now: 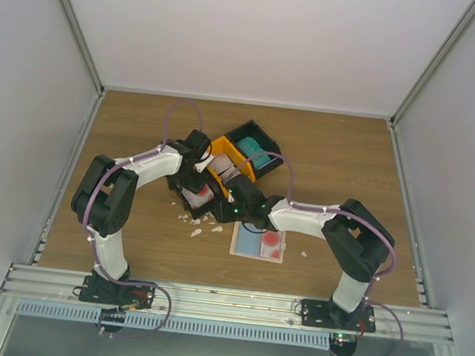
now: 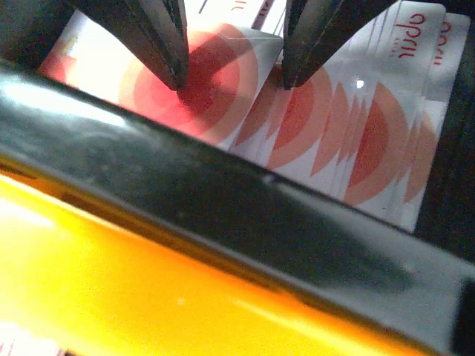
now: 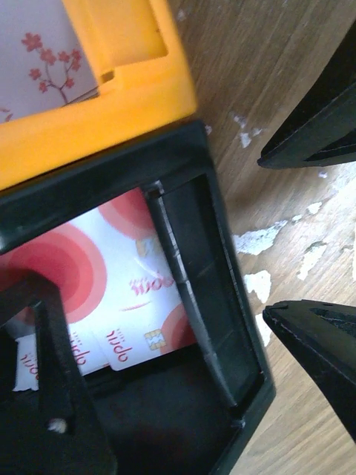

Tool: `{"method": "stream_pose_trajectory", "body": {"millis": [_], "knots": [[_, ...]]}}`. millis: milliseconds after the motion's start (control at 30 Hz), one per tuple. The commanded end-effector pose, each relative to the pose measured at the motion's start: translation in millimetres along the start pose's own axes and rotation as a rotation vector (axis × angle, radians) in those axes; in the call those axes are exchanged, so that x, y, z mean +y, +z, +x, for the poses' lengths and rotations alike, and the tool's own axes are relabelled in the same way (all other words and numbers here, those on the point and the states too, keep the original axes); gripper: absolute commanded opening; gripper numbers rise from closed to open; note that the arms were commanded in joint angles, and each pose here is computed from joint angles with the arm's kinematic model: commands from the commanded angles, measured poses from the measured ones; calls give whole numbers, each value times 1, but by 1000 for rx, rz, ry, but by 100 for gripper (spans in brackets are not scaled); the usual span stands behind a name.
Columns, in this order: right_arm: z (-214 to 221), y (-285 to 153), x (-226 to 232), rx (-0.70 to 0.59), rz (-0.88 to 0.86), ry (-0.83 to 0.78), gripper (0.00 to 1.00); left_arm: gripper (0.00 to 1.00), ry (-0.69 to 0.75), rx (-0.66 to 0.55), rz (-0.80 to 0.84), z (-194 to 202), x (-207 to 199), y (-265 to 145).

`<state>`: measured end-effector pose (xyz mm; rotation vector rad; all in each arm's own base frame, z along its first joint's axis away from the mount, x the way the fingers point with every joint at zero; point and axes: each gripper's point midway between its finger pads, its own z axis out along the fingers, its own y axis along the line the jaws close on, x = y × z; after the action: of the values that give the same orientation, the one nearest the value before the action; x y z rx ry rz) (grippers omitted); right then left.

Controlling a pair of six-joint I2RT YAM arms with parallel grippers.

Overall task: Put the credit cards into the card holder
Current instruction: Pick up the credit card from the storage box.

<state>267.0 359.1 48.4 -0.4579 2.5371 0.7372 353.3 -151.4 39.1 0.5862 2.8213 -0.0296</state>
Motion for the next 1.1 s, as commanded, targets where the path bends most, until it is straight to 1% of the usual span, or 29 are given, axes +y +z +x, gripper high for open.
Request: {"method": "stream_pose_trajectory", "body": {"millis": [0,300,567,733,867,967,1067], "knots": [[-6,9,7,-7,-4,-29,50,35,-36,41,69,12,-11,2],[-4,19,3,15,19,-26,49,30,-70,8,162,11,-30,-14],[-5,24,1,20,33,-16,49,28,-78,-49,240,6,-45,-35],[-5,22,0,18,39,-5,49,24,-88,-94,295,0,-55,-51],[-6,21,-3,21,40,19,48,20,-112,-134,333,-9,-60,-61],[-8,17,-2,12,31,26,48,16,-127,-130,387,-7,-69,-57],[-11,14,-2,2,20,34,48,11,-143,-127,394,-6,-70,-52]]}}
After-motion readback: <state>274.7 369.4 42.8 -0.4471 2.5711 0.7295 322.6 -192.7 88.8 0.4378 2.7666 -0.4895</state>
